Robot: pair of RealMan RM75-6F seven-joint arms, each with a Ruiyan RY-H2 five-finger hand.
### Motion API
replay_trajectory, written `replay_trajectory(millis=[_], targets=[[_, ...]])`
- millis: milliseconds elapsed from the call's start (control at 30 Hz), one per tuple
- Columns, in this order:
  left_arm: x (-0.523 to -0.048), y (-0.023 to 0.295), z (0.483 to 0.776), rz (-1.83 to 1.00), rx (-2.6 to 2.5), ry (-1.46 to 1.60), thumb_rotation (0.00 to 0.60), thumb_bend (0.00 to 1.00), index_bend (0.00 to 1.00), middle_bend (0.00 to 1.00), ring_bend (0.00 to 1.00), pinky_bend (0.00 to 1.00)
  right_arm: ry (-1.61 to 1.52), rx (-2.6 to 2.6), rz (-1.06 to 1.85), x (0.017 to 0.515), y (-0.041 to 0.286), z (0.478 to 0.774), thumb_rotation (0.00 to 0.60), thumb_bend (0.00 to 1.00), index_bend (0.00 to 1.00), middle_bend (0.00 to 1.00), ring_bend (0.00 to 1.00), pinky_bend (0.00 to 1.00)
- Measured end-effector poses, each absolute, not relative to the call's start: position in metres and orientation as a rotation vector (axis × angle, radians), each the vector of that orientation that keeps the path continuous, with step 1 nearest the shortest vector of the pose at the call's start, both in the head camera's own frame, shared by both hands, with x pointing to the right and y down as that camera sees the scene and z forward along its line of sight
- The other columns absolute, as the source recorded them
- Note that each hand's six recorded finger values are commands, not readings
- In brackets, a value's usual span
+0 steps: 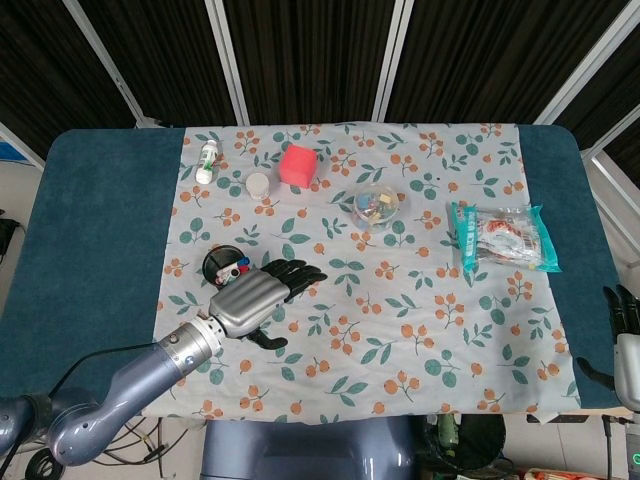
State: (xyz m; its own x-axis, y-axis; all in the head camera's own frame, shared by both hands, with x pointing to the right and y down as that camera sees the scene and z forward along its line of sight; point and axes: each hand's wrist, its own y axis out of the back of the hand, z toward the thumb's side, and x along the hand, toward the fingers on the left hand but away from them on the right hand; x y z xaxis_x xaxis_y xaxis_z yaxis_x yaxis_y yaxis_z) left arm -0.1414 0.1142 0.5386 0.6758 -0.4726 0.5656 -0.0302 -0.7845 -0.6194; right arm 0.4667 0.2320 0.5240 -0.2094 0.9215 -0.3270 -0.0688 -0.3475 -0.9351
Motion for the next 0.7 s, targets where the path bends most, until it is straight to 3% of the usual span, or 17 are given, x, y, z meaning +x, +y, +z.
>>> replay_trajectory(millis=[367, 700], targets=[[-0.148, 0.108, 0.538, -1.019, -2.289, 0.422, 0.6, 0.17, 0.05, 0.1, 0.0, 0.11, -1.088, -1.288, 1.66, 0.466, 0.232, 0.524, 0.6, 0.01, 0.09, 0.1, 0.16, 0.17], [-0.198, 0.083, 0.536, -1.162, -2.179, 0.586, 0.6, 0.17, 0.05, 0.11, 0.0, 0.11, -1.086, -1.307, 1.674, 0.468, 0.233, 0.529, 0.6, 0.01, 0.09, 0.1, 0.16, 0.17]])
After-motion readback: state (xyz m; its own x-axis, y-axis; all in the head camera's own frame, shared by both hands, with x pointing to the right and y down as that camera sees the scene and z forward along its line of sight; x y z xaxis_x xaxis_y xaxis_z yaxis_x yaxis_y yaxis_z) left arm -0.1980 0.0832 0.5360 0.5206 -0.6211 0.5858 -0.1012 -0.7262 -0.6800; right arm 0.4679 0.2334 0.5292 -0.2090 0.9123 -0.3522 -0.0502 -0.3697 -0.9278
